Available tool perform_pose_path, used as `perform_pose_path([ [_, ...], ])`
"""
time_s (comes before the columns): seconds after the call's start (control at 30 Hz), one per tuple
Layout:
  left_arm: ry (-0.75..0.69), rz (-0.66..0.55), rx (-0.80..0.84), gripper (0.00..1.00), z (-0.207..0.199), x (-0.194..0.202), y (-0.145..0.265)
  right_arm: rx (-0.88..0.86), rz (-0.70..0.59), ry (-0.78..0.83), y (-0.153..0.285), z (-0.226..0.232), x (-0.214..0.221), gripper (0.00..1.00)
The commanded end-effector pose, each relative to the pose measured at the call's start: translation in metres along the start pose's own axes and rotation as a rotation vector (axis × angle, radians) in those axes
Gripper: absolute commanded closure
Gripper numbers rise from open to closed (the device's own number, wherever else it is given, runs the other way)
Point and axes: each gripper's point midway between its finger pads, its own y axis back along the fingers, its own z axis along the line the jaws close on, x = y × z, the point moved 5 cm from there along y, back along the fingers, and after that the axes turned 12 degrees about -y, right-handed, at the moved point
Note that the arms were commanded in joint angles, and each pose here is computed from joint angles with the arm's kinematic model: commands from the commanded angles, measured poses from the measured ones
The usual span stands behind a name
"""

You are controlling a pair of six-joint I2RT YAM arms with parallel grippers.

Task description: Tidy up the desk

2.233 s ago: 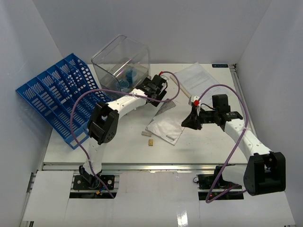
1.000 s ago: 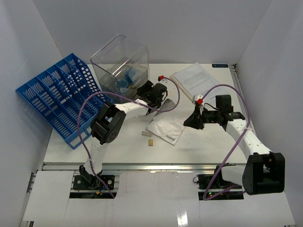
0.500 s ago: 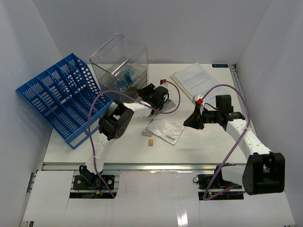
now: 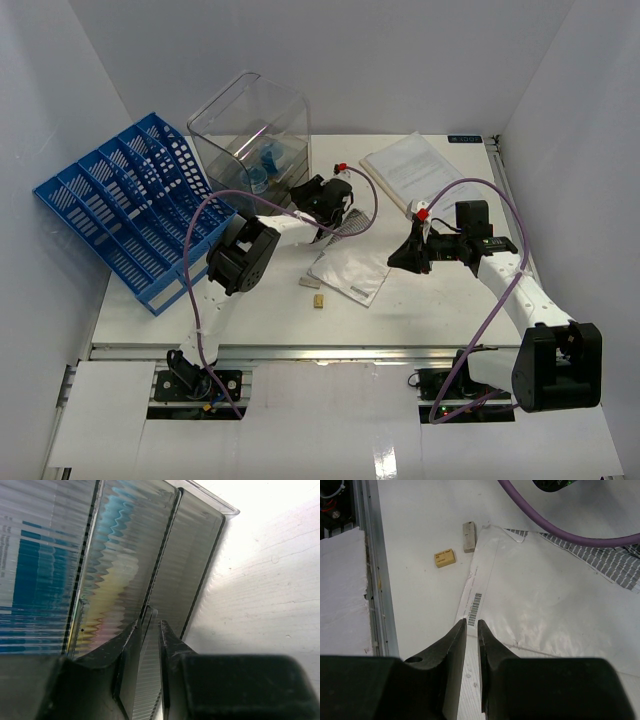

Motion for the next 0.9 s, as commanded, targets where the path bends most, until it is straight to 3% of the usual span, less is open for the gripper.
perform_pose_path([
  [0.0, 0.022, 0.058, -0.021, 0.7, 0.01, 0.015, -0.007, -0.005, -0.02, 0.015, 0.001, -0.001, -0.005, 0.79],
  [0.13, 0.027, 0.069, -0.007, 0.75, 0.007, 0.02, -0.004, -0.002, -0.019, 0.015, 0.001, -0.001, -0.005, 0.79],
  [0.4, 0.056, 0.065, 0.032, 0.95, -0.002, 0.02, 0.012, 0.004, -0.017, 0.017, 0.001, -0.002, -0.004, 0.79],
  [0.87, 0.141, -0.051, 0.101, 1.0, -0.013, -0.018, 0.074, 0.012, -0.016, 0.022, 0.002, -0.002, -0.004, 0.79],
])
